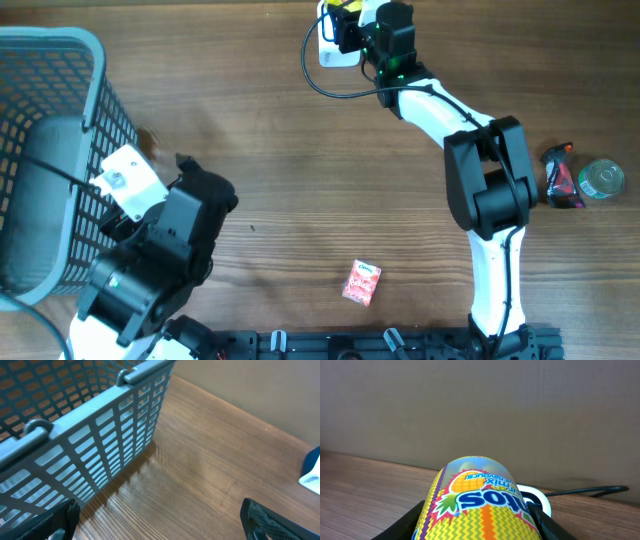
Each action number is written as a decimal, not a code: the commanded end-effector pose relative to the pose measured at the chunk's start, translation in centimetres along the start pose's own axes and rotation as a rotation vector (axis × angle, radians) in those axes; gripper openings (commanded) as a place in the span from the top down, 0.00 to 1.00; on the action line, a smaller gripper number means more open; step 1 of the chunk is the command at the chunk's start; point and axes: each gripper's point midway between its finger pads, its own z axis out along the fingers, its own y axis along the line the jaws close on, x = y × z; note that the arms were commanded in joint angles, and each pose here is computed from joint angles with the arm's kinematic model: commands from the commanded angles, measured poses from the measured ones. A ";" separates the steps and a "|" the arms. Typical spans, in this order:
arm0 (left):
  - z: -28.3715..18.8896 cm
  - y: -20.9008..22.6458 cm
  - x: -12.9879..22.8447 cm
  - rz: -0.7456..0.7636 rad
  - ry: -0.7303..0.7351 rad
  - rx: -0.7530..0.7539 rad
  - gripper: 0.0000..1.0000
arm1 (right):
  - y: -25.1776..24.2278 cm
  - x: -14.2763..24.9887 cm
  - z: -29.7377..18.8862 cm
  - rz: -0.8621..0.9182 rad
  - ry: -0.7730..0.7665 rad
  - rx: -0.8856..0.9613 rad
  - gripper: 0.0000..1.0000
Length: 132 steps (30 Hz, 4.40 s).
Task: Scan the item barcode
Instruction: 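Lift the yellow can up to the white scanner and hold it, then carry the yellow can to the right side and set it down, then move the right gripper over the red-white tissue pack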
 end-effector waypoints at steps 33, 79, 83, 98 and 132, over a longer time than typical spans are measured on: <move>2.0 -2.5 0.8 0.009 0.018 -0.022 0.00 | -7.1 -12.7 -12.8 -0.039 0.056 0.426 0.53; 0.5 -21.6 21.8 0.595 0.621 0.642 0.00 | -37.1 5.0 -38.2 0.518 0.642 1.093 0.00; 0.5 -21.9 21.0 0.582 0.589 0.650 0.00 | -33.7 -3.3 -39.5 0.434 0.463 1.026 0.00; -0.7 -14.5 17.3 0.561 0.689 0.545 0.00 | -23.1 -5.3 -37.1 0.304 0.582 0.751 0.00; -1.6 3.1 -2.0 -0.142 -0.015 0.075 0.00 | 10.7 11.1 -35.6 -0.229 1.206 -0.307 0.00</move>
